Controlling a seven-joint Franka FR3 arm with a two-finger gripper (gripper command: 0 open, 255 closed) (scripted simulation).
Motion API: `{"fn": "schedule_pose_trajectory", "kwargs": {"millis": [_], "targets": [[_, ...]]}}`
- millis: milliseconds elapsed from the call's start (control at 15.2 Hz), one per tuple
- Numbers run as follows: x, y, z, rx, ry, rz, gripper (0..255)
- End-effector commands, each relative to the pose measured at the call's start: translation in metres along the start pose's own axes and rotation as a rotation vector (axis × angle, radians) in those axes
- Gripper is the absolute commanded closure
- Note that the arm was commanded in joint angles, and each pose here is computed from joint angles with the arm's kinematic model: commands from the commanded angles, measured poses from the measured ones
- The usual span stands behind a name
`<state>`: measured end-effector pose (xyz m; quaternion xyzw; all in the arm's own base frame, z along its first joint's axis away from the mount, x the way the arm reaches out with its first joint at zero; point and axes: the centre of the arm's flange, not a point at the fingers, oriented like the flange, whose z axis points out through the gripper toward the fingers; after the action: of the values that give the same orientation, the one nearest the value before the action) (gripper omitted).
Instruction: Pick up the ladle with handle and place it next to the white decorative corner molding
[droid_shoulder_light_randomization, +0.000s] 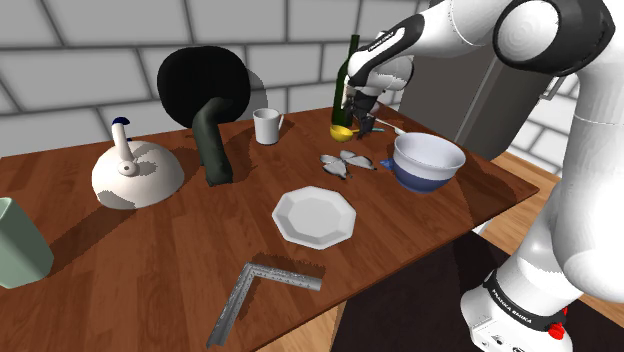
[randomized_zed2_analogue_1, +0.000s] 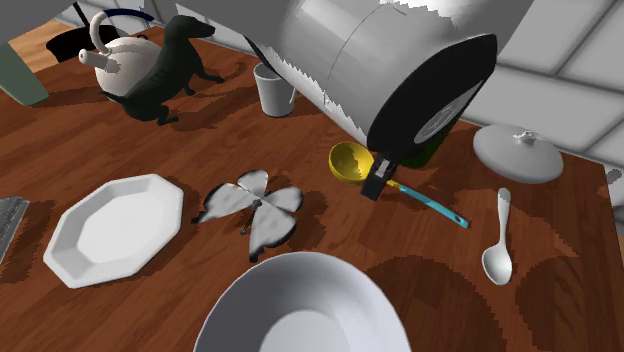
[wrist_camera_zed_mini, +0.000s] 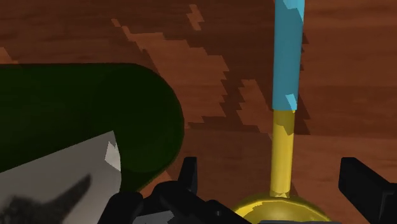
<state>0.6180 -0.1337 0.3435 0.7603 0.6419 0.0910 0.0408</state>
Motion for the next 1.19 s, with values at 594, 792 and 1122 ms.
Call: {"fn": "schedule_pose_trajectory", "kwargs": {"millis": [594,792,1122], "targets": [[-0.002,-0.003,0.011,0.022,-0.006,0.008,255],[-0.005,-0.004,0.011,0.022,-0.006,0.007,255],[-0.003,0.000,-0.015,0.022,-0.006,0.007,255]]}}
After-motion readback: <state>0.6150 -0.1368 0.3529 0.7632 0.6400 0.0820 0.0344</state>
